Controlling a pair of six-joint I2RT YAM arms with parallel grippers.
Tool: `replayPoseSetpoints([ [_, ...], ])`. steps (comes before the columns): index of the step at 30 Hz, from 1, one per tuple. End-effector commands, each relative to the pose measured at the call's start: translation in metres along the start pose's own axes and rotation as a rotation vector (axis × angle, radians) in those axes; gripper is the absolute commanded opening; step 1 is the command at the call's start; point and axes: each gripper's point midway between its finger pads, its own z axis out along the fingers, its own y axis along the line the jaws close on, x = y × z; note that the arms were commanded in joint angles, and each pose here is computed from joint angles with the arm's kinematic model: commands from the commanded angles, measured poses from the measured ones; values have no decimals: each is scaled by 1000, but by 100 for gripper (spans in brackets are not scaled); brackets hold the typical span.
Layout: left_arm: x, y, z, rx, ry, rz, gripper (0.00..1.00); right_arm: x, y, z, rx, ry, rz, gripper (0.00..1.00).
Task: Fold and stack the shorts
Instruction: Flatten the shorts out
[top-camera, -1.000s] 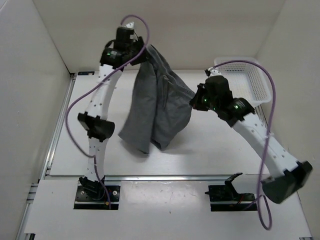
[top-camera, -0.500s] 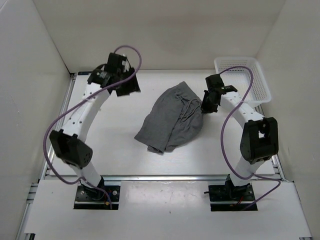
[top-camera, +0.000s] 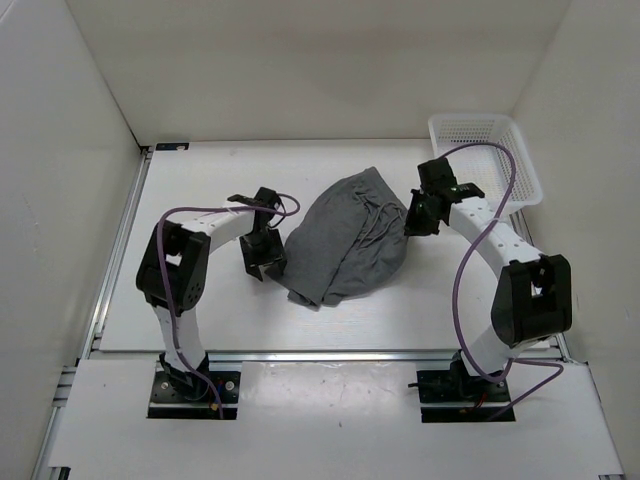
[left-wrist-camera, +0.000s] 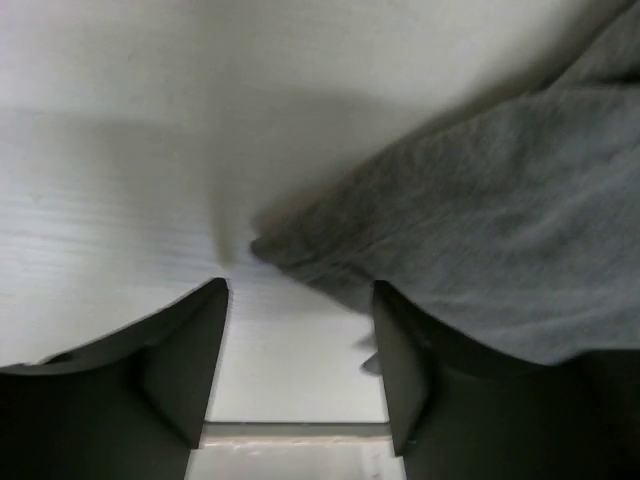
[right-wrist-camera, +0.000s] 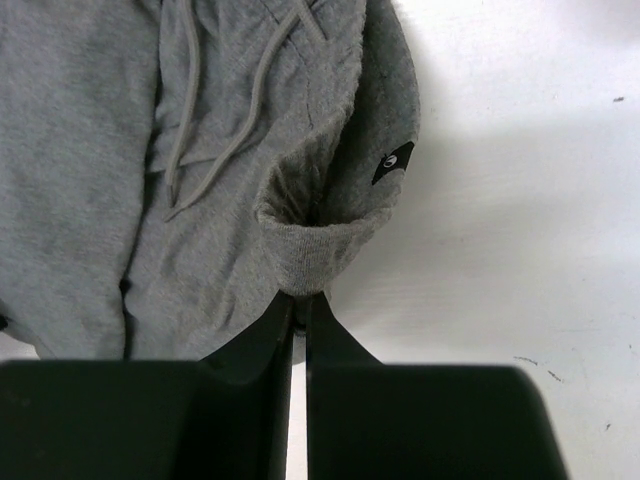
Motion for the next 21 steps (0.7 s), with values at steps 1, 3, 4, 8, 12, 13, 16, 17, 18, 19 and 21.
replayPoseSetpoints([
  [1,-14,-19,5,63,-37,-7,64,2,6,-10,-42,-12,-22,0],
  [3,-16,-21,15,49,-19,-8,42,3,5,-15,-46,-20,-22,0],
  [4,-21,-19,16,49,-20,-9,30,3,5,-15,-46,-20,-22,0],
  [8,-44,0,-7,3,-95,-35,10,8,10,-22,-75,-21,-30,0],
  [12,-74,27,-82,-32,-257,-118,10,9,12,-43,-110,-49,-58,0],
  [13,-82,27,-113,23,-319,-127,10,10,13,-48,-122,-55,-72,0],
  [16,-117,27,-185,134,-495,-160,10,16,13,-68,-157,-71,-116,0],
  [17,-129,26,-196,157,-521,-163,10,20,10,-70,-154,-66,-125,0],
  [18,-145,14,-227,211,-582,-130,10,19,14,-78,-177,-81,-127,0],
  [19,-157,13,-233,209,-595,-131,10,23,14,-78,-187,-67,-138,0],
  [21,-194,-2,-232,196,-593,-97,10,24,18,-82,-217,-67,-150,0],
])
